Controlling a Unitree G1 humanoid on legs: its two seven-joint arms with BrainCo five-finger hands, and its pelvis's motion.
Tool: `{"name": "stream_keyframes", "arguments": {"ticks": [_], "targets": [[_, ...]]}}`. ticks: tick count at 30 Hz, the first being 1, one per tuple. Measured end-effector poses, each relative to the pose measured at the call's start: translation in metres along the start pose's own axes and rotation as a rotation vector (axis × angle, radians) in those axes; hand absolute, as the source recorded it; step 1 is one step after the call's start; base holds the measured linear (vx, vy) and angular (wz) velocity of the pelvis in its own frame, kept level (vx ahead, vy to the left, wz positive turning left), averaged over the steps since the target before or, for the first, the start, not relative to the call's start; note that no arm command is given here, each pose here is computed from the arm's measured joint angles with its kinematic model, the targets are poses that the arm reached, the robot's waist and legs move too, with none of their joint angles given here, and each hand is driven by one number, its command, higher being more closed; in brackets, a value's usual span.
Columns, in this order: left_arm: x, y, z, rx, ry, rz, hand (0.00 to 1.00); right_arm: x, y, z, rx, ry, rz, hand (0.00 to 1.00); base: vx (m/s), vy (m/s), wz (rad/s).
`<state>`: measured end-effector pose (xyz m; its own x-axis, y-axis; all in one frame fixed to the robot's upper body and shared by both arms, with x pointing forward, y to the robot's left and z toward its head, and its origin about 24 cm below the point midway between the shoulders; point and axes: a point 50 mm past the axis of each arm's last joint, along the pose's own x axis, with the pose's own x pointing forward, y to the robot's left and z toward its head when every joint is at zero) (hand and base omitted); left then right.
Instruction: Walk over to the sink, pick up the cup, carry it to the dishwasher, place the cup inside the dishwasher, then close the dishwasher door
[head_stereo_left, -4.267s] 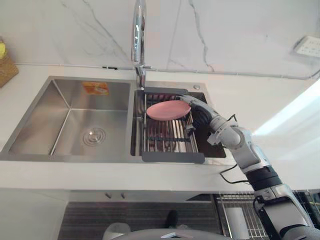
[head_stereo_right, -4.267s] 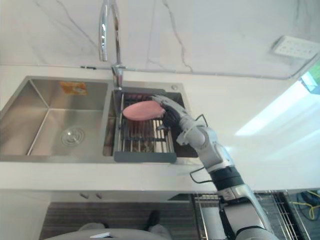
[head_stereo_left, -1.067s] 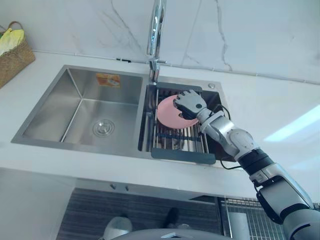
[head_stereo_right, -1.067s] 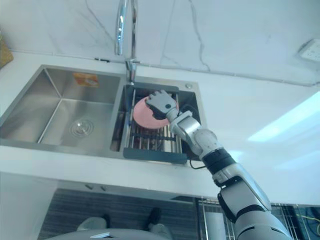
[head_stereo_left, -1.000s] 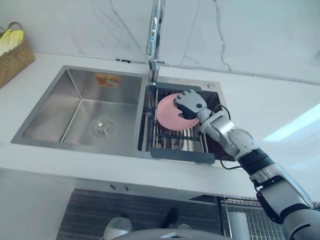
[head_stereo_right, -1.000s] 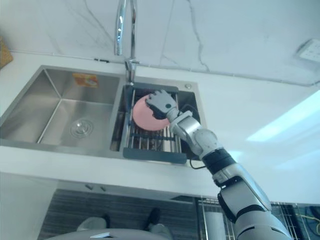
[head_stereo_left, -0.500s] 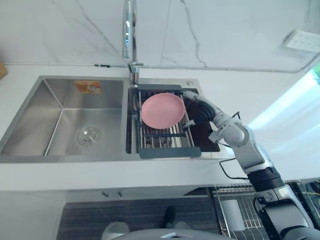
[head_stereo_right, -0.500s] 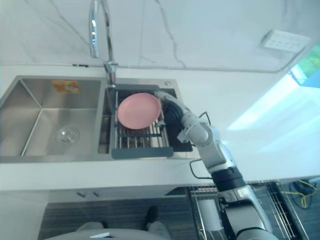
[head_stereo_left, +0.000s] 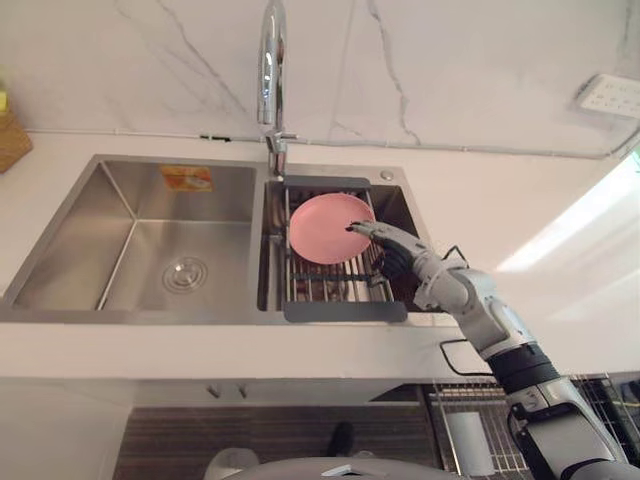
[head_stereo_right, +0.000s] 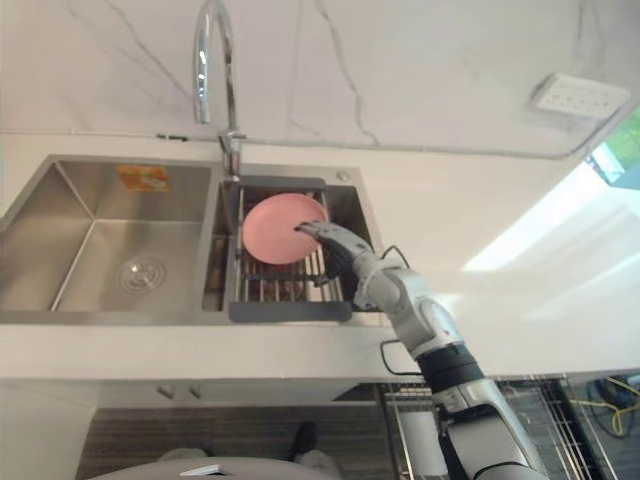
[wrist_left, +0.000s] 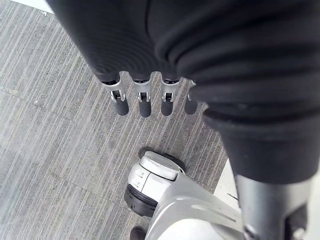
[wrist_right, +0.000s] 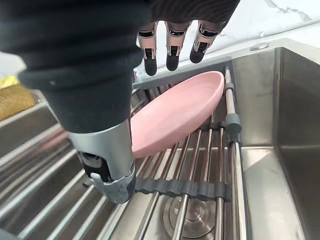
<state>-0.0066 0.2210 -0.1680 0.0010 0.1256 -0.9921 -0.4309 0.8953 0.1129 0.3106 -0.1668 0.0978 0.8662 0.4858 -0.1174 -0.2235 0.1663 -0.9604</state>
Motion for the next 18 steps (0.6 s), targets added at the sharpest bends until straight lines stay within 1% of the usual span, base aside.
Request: {"name": "stream_keyframes", "arguments": {"ticks": [3,4,6,8,11,16,17,18], "targets": [[0.0,-0.001,0.0,0.0,0.001,0.0,0.0,0.005,0.008,-0.003,-0.065,0.028,0.026,0.0,-0.04,0.003,0.1],[0.0,-0.001,0.001,0.004,0.0,0.0,0.0,0.009,0.013,-0.002,-0.116,0.032,0.039,0.0,-0.03,0.002,0.08],[0.0,-0.002,0.002,0.007,0.004,0.001,0.0,0.011,0.022,-0.003,-0.155,0.041,0.056,0.0,-0.02,0.0,0.15],[0.0,-0.003,0.002,0.009,0.008,-0.001,0.0,0.014,0.035,-0.005,-0.231,0.052,0.091,0.0,0.0,-0.004,0.16],[0.0,-0.005,0.005,0.019,0.004,-0.005,0.0,0.017,0.041,-0.01,-0.325,0.078,0.068,0.0,0.0,-0.002,0.05],[0.0,-0.007,0.008,0.043,-0.005,-0.01,0.0,0.026,0.041,-0.017,-0.461,0.134,0.024,0.0,0.0,0.007,0.13],[0.0,-0.008,0.01,0.044,-0.009,-0.012,0.0,0.025,0.042,-0.02,-0.472,0.152,0.012,1.0,-0.03,0.011,0.09],[0.0,-0.008,0.01,0.045,-0.01,-0.013,0.0,0.026,0.042,-0.021,-0.481,0.161,0.008,1.0,-0.04,0.008,0.14]]}}
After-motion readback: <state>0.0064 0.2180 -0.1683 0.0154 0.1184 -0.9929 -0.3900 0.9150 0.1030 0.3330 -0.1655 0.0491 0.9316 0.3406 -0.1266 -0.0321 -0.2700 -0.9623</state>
